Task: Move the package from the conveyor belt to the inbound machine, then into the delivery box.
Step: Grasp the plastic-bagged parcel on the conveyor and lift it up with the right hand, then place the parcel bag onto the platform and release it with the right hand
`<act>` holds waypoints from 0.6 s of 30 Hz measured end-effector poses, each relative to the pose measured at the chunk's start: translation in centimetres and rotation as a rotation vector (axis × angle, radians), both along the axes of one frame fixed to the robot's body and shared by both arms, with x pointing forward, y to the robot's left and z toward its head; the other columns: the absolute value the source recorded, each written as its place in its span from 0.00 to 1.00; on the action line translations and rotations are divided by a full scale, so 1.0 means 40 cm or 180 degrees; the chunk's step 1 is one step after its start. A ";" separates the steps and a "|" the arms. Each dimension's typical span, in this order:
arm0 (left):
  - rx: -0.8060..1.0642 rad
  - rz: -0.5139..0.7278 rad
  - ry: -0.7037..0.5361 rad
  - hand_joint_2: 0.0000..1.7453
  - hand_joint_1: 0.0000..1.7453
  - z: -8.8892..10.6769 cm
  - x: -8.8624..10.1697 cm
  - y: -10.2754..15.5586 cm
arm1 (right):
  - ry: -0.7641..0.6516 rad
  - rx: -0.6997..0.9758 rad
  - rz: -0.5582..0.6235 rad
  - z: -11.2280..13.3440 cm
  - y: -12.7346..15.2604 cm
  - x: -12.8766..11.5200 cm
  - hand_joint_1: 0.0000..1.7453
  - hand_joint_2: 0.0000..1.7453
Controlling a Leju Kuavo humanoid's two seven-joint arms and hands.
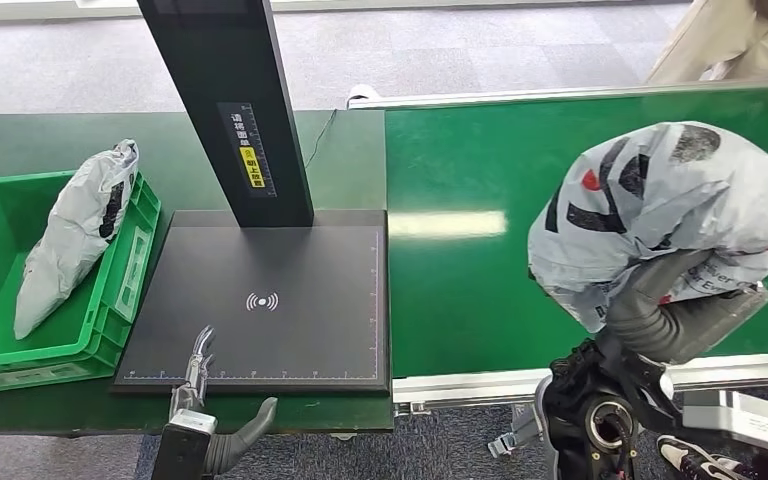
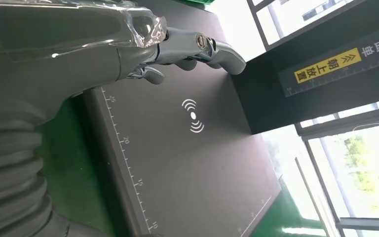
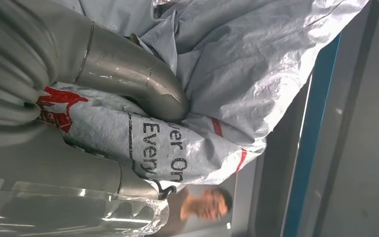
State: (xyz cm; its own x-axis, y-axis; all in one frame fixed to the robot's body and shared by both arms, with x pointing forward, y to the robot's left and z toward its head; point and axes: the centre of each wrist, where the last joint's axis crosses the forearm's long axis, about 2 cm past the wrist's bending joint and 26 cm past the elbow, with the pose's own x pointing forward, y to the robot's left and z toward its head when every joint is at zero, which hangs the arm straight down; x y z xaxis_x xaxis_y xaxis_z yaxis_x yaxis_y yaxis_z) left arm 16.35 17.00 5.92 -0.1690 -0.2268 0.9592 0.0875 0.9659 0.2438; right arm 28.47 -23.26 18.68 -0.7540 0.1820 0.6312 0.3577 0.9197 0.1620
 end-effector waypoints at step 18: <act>-0.0167 -0.0083 -0.0164 1.00 0.00 0.015 0.074 -0.031 | 0.1801 -0.0513 0.2040 -0.130 0.262 0.234 1.00 1.00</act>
